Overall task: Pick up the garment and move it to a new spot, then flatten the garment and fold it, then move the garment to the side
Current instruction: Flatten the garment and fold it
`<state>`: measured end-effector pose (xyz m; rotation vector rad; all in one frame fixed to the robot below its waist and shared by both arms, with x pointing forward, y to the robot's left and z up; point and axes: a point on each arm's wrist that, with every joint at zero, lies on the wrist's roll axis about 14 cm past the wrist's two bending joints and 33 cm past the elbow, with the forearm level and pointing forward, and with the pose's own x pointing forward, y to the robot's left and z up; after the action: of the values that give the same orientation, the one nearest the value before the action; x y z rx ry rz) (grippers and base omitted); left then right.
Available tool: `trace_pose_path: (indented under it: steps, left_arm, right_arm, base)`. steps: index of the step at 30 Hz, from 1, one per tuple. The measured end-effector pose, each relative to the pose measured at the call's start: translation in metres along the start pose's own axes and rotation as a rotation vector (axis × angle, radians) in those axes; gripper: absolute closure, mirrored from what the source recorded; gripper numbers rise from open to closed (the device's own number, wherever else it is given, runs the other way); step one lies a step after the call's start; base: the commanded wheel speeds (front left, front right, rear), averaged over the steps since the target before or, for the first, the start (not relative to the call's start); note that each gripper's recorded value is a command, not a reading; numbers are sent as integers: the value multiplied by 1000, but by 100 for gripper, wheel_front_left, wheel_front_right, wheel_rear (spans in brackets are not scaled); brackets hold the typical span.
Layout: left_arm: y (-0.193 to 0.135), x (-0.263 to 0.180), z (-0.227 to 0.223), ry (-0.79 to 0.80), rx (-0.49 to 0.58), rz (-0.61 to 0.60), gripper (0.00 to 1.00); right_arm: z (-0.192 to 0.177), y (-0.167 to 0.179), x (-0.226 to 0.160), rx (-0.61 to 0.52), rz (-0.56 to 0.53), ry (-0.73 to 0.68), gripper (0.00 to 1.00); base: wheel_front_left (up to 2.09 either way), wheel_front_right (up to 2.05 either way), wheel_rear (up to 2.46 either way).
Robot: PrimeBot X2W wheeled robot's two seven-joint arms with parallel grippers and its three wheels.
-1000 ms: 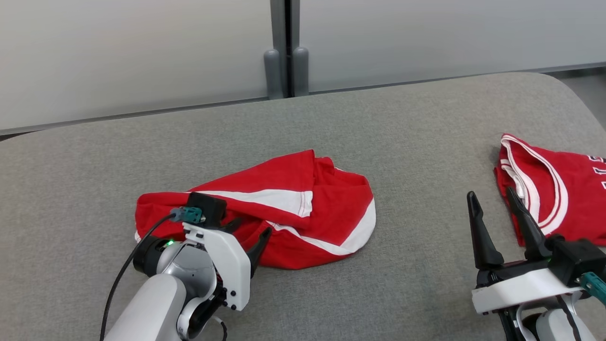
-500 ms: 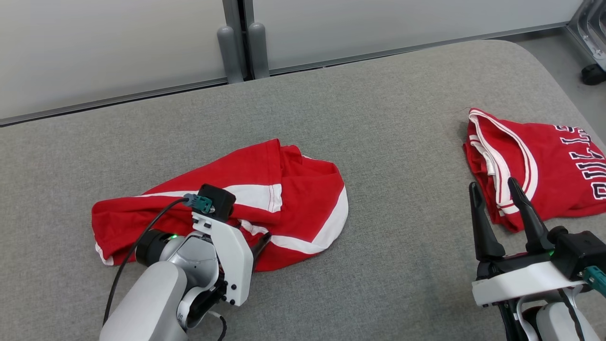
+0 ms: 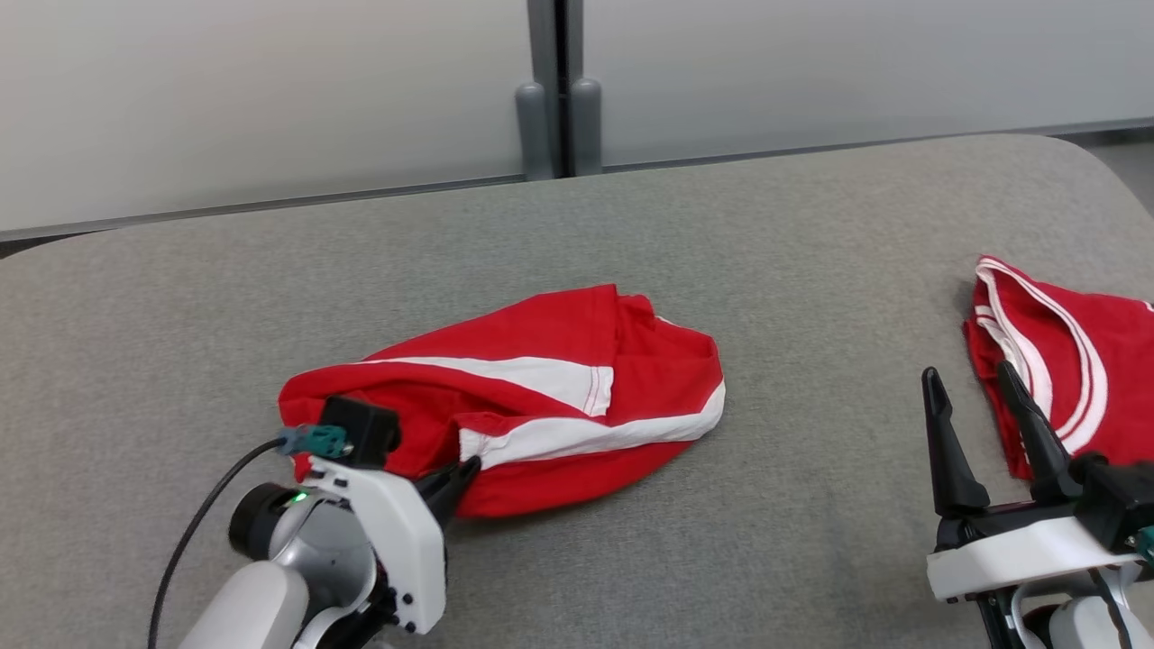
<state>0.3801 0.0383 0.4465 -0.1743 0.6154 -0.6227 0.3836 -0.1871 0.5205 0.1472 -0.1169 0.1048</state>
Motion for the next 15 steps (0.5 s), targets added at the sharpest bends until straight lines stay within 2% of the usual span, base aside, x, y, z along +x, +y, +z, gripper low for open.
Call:
trace_pose_path:
  steps: [12,13,14,15]
  left_arm:
    - [98,-98,-46,-40,-167,358,100]
    - [102,-101,-54,-25,-175,375,96]
    - [105,-103,-59,-25,-183,391,75]
    - [107,-104,-62,-32,-190,404,2]
  right_arm:
    - [-1,52,25,10,168,-7,0]
    - [-2,55,25,10,176,-6,0]
    - [-2,56,25,10,180,-5,0]
    - [-2,57,26,9,184,-5,0]
  base:
    - [0,0,0]
    - [0,0,0]
    - [0,0,0]
    - [0,0,0]
